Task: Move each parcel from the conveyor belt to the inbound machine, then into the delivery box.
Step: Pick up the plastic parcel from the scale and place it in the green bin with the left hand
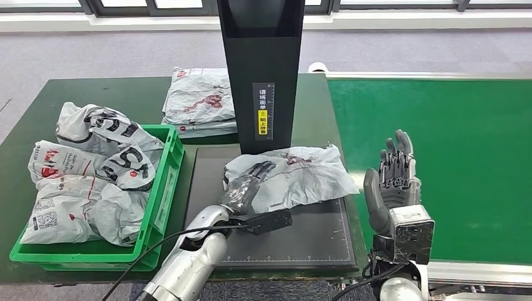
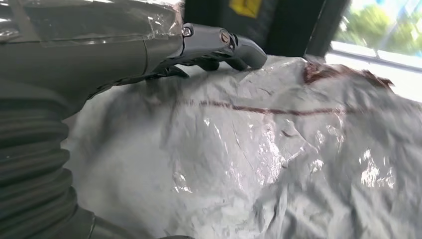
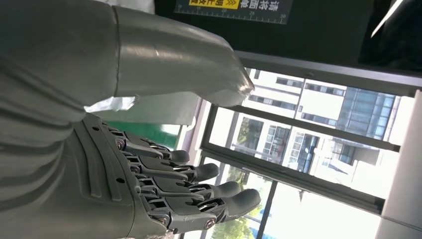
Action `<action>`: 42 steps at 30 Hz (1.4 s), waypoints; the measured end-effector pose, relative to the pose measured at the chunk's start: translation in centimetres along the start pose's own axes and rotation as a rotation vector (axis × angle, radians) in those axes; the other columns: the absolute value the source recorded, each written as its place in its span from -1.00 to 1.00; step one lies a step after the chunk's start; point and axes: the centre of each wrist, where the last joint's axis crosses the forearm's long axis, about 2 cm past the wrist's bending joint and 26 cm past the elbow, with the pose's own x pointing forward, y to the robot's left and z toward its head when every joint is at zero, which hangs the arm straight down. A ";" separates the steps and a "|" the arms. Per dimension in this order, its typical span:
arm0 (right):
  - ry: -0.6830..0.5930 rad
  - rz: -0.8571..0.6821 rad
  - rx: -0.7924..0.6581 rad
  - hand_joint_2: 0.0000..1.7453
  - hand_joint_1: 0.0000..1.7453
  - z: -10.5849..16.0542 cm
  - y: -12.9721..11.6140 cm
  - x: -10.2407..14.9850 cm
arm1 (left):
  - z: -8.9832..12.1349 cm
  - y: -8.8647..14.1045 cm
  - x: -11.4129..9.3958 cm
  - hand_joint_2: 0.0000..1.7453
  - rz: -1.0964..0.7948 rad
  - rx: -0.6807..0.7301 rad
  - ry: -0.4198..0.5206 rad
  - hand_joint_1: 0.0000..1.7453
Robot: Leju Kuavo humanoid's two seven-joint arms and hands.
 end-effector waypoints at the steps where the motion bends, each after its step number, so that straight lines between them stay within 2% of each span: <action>1: 0.000 -0.003 0.003 1.00 -1.00 0.0 0.0 0.0 | -0.4 -0.3 0.3 1.00 -0.020 -0.031 -0.005 -1.00; 3: 0.002 -0.008 0.006 1.00 -1.00 0.0 0.1 0.0 | -0.9 -0.9 0.7 1.00 -0.046 -0.075 -0.010 -1.00; 4: 0.003 -0.010 0.007 1.00 -1.00 0.0 0.1 0.0 | -1.1 -1.1 0.9 1.00 -0.055 -0.091 -0.011 -0.69; 7: 0.005 -0.015 0.012 1.00 -1.00 0.0 0.2 -0.1 | -1.6 -1.6 1.1 1.00 -0.075 -0.143 -0.007 0.81; 8: 0.006 -0.016 0.015 1.00 -1.00 0.0 0.2 -0.1 | -1.7 -1.7 1.2 1.00 -0.080 -0.167 -0.002 1.00; 14: 0.013 -0.028 0.014 1.00 -1.00 -0.1 0.5 -0.6 | -2.2 -2.7 0.8 1.00 -0.097 -0.258 0.069 1.00; 27: 0.036 -0.042 0.001 1.00 -1.00 0.7 0.6 -1.2 | -1.9 -2.9 -1.4 1.00 -0.173 -0.234 0.195 1.00; 32: 0.047 -0.040 -0.005 1.00 -1.00 1.4 0.6 -1.3 | -1.1 -2.5 -3.4 1.00 -0.181 -0.101 0.241 1.00; 36: 0.073 -0.024 -0.027 1.00 -1.00 2.3 0.2 -1.6 | -0.2 -1.0 -5.8 1.00 -0.154 0.062 0.282 1.00; 39: 0.093 0.000 -0.060 1.00 -1.00 3.5 -0.5 -1.7 | 1.1 1.1 -7.4 1.00 -0.149 0.227 0.317 1.00; 42: 0.110 0.028 -0.095 1.00 -1.00 4.7 -1.5 -1.7 | 2.9 5.2 -8.4 1.00 -0.143 0.432 0.351 1.00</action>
